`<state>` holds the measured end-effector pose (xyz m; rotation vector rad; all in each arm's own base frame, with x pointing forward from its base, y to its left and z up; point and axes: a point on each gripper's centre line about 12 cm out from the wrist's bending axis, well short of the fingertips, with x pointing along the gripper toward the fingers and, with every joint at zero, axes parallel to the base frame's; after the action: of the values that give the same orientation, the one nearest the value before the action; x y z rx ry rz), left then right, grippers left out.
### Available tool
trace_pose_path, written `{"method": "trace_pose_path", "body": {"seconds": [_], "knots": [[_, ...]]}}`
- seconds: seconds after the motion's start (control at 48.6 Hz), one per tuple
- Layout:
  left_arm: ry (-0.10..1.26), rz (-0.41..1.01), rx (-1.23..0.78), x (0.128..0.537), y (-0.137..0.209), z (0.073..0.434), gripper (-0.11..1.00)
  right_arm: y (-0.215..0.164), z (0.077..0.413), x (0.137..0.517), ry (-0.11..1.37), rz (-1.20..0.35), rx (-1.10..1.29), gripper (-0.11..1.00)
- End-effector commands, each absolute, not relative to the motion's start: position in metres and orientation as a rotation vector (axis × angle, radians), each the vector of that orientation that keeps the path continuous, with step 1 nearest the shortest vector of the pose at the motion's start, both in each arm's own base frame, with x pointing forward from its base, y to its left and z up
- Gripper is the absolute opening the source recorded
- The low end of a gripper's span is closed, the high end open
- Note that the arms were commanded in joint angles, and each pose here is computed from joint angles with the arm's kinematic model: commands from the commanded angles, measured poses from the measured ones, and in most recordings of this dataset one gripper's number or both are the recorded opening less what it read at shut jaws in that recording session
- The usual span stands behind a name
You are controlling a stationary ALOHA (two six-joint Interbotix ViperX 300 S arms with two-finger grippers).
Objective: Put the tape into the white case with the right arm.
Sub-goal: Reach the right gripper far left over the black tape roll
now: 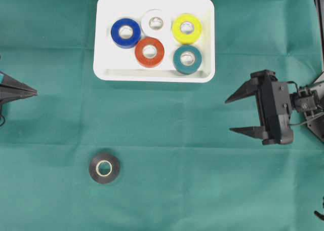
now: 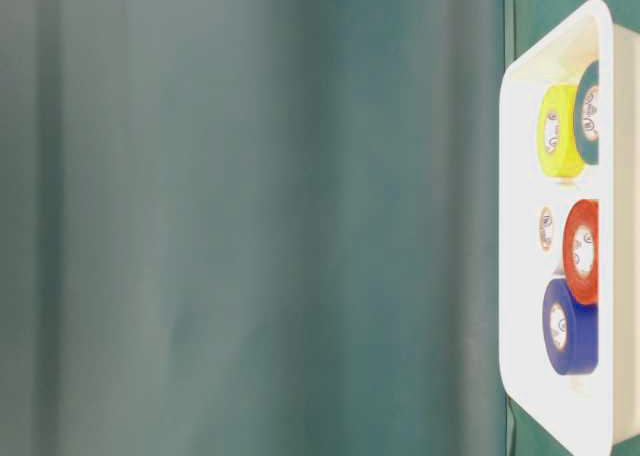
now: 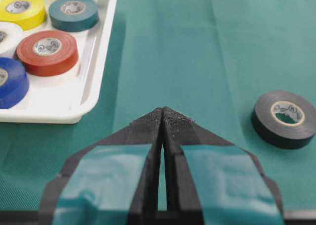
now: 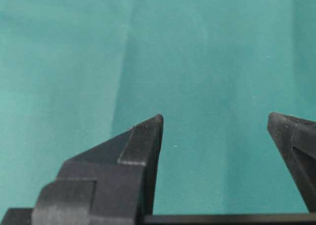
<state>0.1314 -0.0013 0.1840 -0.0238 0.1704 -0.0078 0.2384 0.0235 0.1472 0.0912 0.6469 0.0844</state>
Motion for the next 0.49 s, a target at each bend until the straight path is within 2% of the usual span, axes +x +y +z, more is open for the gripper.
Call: {"method": "trace_pose_path", "body": {"seconds": [0.0,0.473], "knots": [[0.164,-0.006,-0.024,0.1326,-0.0011,0.1878,0.0,0.0255,0.153,0.241,0.622,0.094,0.093,0.52],[0.161,-0.006,-0.024,0.1328,-0.0011,0.1886,0.0,0.0275,0.1592,0.2484,0.603,0.102,0.09,0.52]]}}
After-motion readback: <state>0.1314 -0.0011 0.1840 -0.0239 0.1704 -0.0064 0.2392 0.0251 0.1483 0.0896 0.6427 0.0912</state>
